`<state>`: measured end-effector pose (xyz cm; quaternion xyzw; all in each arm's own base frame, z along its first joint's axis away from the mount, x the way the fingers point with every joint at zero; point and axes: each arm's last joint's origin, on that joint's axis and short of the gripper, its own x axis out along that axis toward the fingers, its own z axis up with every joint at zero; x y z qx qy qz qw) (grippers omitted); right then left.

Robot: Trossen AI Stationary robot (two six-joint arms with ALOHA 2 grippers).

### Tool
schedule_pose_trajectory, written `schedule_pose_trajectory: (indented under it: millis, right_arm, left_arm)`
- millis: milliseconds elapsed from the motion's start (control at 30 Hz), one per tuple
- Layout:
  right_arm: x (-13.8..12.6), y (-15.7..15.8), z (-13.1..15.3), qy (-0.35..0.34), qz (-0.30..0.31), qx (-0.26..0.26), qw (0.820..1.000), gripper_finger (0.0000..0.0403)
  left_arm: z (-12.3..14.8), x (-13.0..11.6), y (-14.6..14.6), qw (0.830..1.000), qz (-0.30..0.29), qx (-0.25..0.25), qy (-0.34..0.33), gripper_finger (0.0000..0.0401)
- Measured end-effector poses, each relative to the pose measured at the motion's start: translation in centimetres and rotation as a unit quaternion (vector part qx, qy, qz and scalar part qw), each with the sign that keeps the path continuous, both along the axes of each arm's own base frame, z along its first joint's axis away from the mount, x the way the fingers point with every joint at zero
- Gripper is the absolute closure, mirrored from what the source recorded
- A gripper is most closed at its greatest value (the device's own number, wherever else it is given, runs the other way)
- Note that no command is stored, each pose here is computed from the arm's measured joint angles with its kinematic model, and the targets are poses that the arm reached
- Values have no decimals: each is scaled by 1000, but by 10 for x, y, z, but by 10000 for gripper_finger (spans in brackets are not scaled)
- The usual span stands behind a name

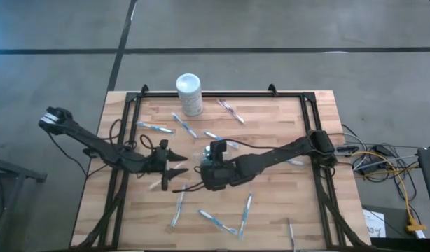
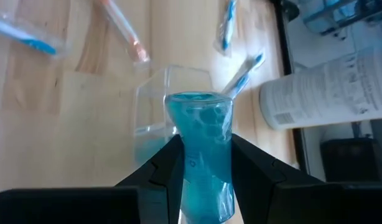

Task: Pick & Place toothbrushing station
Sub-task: Put the blue mouthwash into the transparent organizer

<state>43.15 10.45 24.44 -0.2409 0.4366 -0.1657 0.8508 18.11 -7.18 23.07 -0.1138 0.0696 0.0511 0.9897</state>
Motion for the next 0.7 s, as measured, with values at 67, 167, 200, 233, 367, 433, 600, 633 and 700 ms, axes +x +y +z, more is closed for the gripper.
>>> schedule_pose_trajectory:
  millis: [67,167,200,233,367,433,600,633,700]
  right_arm:
    - [1,0,1,-8,0,0,1000,298]
    - [3,1,2,-15,7,-3,1000,298]
    - [4,1,3,-19,10,-5,1000,298]
    - [5,1,3,-22,12,-5,1000,298]
    - [7,2,5,-37,18,-6,999,298]
    - [8,2,6,-40,18,-13,999,298]
    - [8,3,7,-42,14,-33,998,298]
    - [8,3,8,-44,15,-33,998,298]
    - [9,4,8,-49,16,-33,998,298]
  left_arm:
    - [5,6,-2,1000,6,3,3,173]
    - [12,13,-3,1000,21,7,5,149]
    - [13,15,-3,999,30,11,8,143]
    - [14,17,-2,999,40,14,13,138]
    - [9,26,3,997,62,21,31,125]
    - [6,29,5,997,64,16,37,121]
    - [1,33,8,996,68,11,48,119]
    - [0,34,9,996,67,11,49,119]
    - [0,36,9,997,61,11,53,119]
